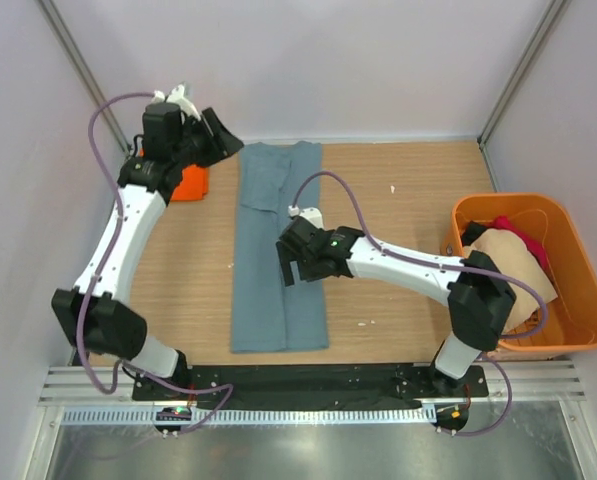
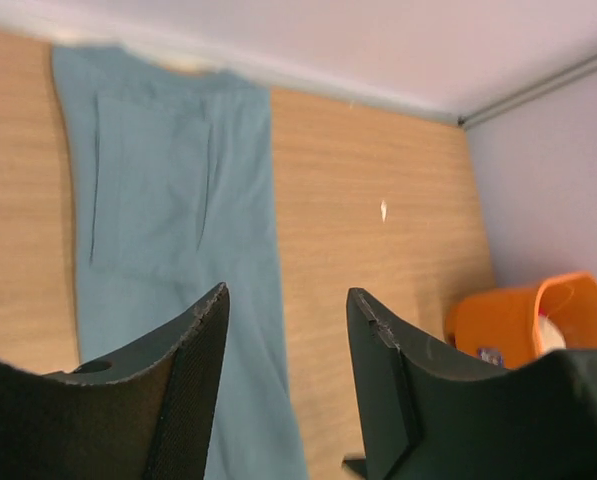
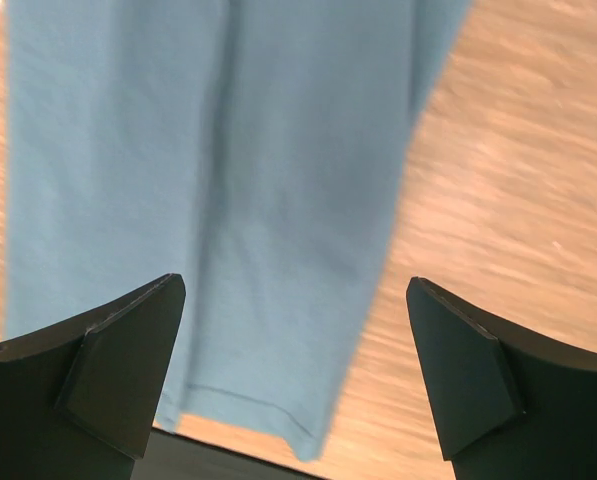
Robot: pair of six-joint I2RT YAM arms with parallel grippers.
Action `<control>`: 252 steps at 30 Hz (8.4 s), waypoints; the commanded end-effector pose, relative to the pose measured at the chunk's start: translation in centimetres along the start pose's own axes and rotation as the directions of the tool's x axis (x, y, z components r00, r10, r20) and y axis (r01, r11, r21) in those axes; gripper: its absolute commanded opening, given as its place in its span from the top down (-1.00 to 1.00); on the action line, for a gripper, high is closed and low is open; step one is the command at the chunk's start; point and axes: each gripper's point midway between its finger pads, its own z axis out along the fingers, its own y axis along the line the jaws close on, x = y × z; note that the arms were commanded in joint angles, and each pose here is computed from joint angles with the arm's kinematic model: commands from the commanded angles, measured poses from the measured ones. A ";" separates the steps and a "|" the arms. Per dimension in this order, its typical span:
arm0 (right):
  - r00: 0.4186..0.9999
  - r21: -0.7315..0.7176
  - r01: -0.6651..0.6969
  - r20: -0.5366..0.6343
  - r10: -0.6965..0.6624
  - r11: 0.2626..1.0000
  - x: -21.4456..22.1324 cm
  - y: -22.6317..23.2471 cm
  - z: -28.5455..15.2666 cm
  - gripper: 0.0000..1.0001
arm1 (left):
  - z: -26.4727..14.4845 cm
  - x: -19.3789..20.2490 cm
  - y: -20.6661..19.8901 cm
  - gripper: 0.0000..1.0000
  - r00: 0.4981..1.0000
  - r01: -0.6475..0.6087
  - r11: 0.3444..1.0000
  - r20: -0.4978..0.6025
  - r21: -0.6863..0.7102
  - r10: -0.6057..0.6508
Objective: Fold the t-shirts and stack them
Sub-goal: Fold the tshirt
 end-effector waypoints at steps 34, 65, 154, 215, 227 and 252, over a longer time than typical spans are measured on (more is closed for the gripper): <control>0.911 -0.473 -0.412 -0.214 0.352 0.778 -13.2 -8.3 11.8 0.91 | -7.9 41.5 0.5 0.57 0.609 -0.021 0.997 -0.792 -0.075 -0.047; 0.971 -0.134 -0.172 -0.191 0.145 0.976 -12.7 -16.0 13.0 0.46 | -11.0 40.9 1.3 0.38 0.527 -0.261 0.963 -0.846 -0.069 0.082; 0.737 -0.371 -0.607 -0.593 0.324 0.703 20.9 -0.3 -4.2 0.97 | -20.6 39.3 13.1 1.00 0.696 0.161 0.774 -0.486 -0.613 -0.529; 0.791 -0.422 -0.600 -0.438 0.427 0.679 -12.7 -10.9 9.8 0.95 | 7.0 20.0 15.5 1.00 0.748 0.287 0.759 -0.358 -0.585 -0.558; 0.796 -0.457 -0.604 -0.319 0.514 0.653 -18.5 -15.2 12.3 0.00 | 7.9 13.6 16.4 0.43 0.871 0.133 0.807 -0.320 -0.576 -0.373; 0.889 -0.441 -0.420 -0.373 0.264 0.793 0.8 -9.5 3.3 0.49 | -3.4 24.1 8.9 0.67 0.810 -0.006 0.975 -0.573 -0.220 -0.124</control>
